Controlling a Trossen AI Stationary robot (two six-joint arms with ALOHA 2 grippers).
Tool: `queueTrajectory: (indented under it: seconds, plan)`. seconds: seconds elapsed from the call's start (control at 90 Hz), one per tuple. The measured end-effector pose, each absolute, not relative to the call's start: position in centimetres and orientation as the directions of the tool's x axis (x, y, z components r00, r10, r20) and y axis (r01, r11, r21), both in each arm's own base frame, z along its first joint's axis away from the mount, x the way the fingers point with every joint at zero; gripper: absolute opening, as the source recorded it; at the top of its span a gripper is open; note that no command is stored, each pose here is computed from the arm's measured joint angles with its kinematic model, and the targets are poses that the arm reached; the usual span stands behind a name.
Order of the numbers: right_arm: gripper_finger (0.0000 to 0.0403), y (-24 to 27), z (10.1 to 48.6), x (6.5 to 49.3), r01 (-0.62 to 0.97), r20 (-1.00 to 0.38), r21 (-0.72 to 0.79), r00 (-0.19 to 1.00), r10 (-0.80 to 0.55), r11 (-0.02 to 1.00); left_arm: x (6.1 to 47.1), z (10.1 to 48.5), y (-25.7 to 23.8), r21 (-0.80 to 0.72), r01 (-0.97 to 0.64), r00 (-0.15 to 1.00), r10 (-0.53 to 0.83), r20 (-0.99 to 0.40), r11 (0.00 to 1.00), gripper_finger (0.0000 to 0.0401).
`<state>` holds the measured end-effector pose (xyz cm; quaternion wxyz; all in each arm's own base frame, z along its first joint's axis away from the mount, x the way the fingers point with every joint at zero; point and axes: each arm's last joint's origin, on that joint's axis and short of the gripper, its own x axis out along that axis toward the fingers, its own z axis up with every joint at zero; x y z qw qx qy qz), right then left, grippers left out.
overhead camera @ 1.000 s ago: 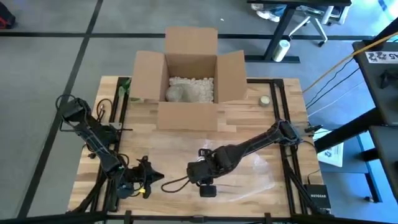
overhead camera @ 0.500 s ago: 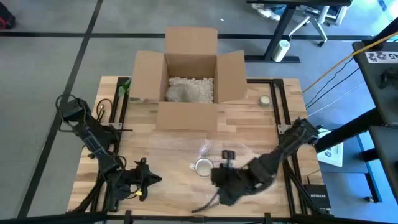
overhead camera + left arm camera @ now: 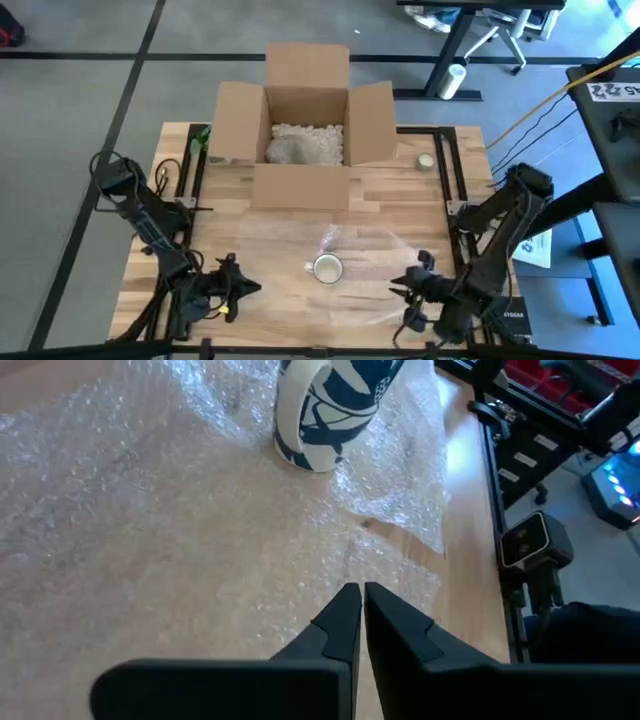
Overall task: Wrap mug
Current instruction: Wrap the blue mug with the bubble wrap
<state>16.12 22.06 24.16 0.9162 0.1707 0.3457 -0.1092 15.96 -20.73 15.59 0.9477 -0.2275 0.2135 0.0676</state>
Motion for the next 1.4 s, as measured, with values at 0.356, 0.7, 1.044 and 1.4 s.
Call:
queueTrajectory:
  seconds: [0.356,0.7,1.044,1.4]
  plan:
    - [0.0076,16.7,20.8,12.9,0.209,-0.529,0.439,0.846,0.063,0.874,16.0,15.6,-20.7,-0.402,-0.227,0.9,0.034,-0.435,0.887,0.0]
    - [0.0076,11.8,19.9,10.2,0.205,-0.624,0.469,0.765,0.159,0.859,18.4,15.7,-19.0,-0.355,-0.25,0.885,0.064,-0.462,0.901,0.0]
    - [0.0076,7.8,18.4,7.8,0.241,-0.703,0.451,0.69,0.175,0.86,23.0,16.2,-14.8,-0.269,-0.182,0.871,0.028,-0.491,0.946,0.0]
    - [0.0076,6.2,18.0,6.5,0.322,-0.749,0.462,0.641,0.169,0.826,20.7,14.9,-8.9,-0.333,-0.242,0.893,0.075,-0.444,0.912,0.0]
